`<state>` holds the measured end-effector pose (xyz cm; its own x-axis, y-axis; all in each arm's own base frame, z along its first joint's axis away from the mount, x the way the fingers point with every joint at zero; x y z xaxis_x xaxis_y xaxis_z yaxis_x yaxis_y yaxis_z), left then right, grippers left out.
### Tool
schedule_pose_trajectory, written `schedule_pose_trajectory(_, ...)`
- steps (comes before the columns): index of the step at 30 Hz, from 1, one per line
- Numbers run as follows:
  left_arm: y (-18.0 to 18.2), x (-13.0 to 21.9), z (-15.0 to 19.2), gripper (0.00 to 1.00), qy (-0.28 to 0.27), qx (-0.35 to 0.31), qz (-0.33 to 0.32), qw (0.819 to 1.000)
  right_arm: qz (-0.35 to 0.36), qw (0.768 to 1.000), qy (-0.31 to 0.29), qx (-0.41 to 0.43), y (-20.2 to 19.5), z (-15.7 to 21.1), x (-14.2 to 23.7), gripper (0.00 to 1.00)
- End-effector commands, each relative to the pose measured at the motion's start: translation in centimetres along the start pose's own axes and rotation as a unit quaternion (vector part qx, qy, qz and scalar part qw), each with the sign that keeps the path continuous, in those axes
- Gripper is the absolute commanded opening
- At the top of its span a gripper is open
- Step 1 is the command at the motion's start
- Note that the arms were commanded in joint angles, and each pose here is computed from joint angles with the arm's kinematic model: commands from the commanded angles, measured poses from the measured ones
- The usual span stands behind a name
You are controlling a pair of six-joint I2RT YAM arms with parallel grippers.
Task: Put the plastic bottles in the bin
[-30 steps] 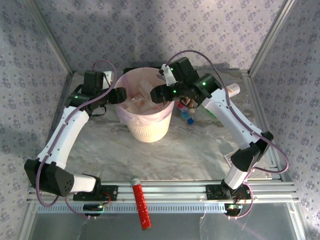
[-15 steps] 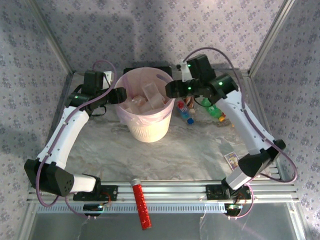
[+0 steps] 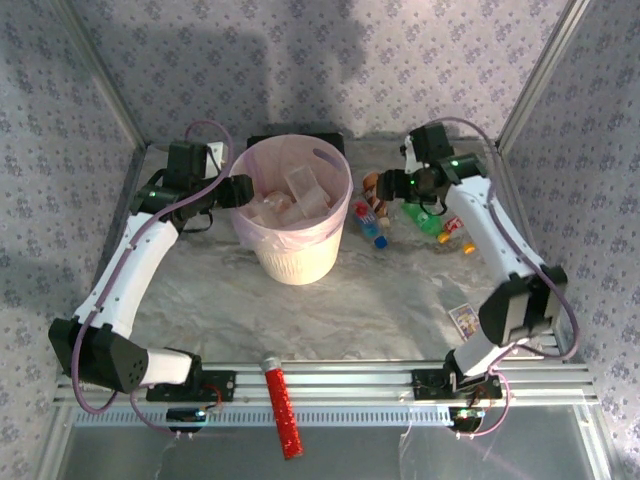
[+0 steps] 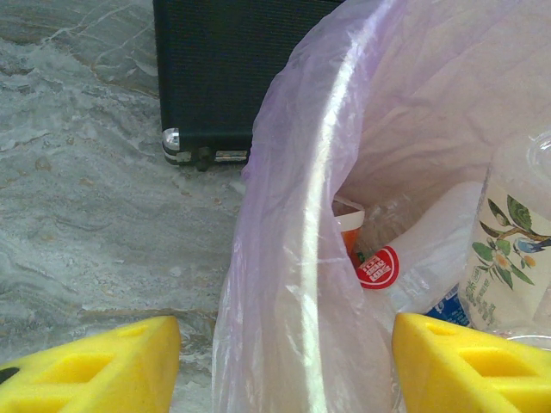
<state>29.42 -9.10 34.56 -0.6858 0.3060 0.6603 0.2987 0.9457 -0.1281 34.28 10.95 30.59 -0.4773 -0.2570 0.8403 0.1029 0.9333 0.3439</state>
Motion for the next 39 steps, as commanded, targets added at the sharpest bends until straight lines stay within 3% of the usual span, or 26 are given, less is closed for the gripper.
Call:
schedule_pose_trajectory(1,0.2,0.2,0.0,0.66,0.003,0.001,0.001,1.000,0.004,0.999,0.028,0.015,0.1,0.3,-3.7,0.78)
schedule_pose_trajectory(11,0.2,0.6,0.0,0.66,0.002,-0.001,-0.002,1.000,0.012,0.994,0.106,0.034,1.6,1.7,-12.2,0.83)
schedule_pose_trajectory(26,0.2,0.5,-0.1,0.66,0.001,-0.002,0.000,1.000,0.063,0.987,0.146,0.038,1.1,3.3,-17.7,0.78)
schedule_pose_trajectory(33,0.2,0.8,-0.2,0.66,0.001,-0.004,-0.003,1.000,0.049,0.988,0.142,0.028,1.4,3.5,-17.6,0.60)
schedule_pose_trajectory(39,0.2,0.8,-0.2,0.66,0.001,-0.004,-0.005,1.000,0.027,0.992,0.118,0.031,2.1,2.8,-13.7,0.56)
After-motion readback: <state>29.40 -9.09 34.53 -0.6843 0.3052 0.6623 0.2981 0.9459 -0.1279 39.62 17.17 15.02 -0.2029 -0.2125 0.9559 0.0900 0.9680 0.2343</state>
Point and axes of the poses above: each hand's point on the last joint's axis, 136 mm out from that joint toward the fingers, its own x axis back along the fingers, its own y axis along the line the jaws close on, z = x × y, the point moved 10 cm from there along x, back along the fingers, and after that the axes turned 14 degrees about -x, right-handed, at the moved point
